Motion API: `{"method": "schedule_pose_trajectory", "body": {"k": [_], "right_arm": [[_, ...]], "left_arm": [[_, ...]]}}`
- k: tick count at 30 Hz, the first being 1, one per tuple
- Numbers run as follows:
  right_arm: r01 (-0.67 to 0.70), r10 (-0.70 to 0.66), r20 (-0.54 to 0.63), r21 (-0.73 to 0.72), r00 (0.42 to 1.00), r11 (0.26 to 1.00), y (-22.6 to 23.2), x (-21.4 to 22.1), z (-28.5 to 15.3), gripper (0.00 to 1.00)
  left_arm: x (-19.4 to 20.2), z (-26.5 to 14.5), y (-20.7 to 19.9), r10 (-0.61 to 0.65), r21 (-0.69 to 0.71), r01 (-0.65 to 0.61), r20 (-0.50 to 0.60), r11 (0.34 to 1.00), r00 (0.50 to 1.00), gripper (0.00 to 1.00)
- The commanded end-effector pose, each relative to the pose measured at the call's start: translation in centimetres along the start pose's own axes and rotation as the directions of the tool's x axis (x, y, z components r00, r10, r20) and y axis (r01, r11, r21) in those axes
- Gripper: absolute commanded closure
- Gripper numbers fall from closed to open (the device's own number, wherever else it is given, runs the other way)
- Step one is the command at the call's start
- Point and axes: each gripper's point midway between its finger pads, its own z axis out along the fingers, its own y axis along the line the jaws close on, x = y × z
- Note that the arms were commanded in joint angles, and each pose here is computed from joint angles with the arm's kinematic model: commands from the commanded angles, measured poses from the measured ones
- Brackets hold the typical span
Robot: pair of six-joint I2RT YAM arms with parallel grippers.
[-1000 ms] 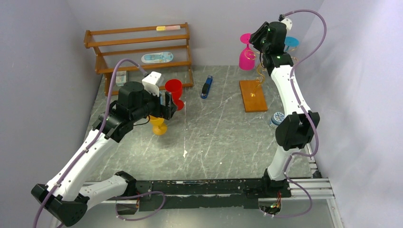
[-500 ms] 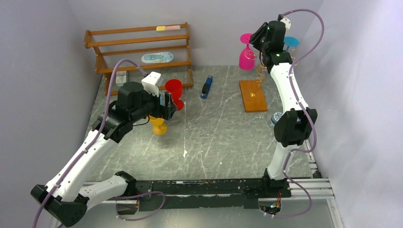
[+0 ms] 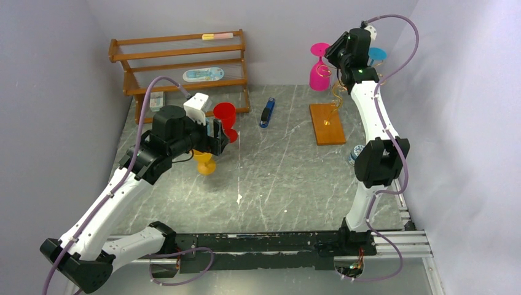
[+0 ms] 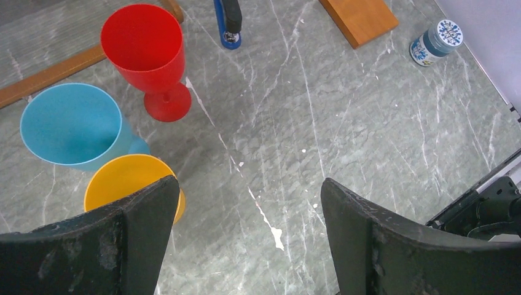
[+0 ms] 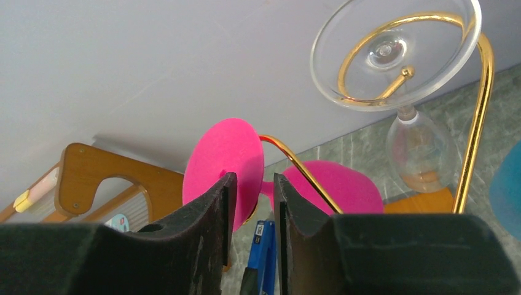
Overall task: Take the wine glass off the wine glass rack
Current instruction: Pick up the wine glass from the wine rack.
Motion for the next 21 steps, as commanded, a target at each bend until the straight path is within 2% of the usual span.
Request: {"method": "schedule_pose_trajectory", "body": {"k": [1,7,15,21], "right_arm": [[-0.046,0.046,-0.010,-0.019,0.999,0.999,-0.6,-0.1,0.6,0.69],[-0.062,0.062,-0.013,-0.035,0.998,0.997,-0.5,-0.3,0.6,0.73],[-0.081,0.080,-0.016,-0.073,0.997,0.994,0.4,-0.9,-0.1,0.94],[-0.104,0.103,-0.014,-0.094,0.995,0.990,0.9,-1.5,-0.7,1.00]], "left_arm": [[-1.0,-0.7,-0.6,-0.008,0.027,0.008,0.013,1.000,1.000,0.10],[-0.9,-0.7,-0.6,-0.010,0.025,0.010,0.014,1.000,1.000,0.10],[-1.2,-0.7,-0.8,-0.021,0.033,0.021,0.021,0.999,1.000,0.11],[-1.7,-0.9,-1.1,-0.024,0.048,0.023,0.035,0.999,0.999,0.10]]}}
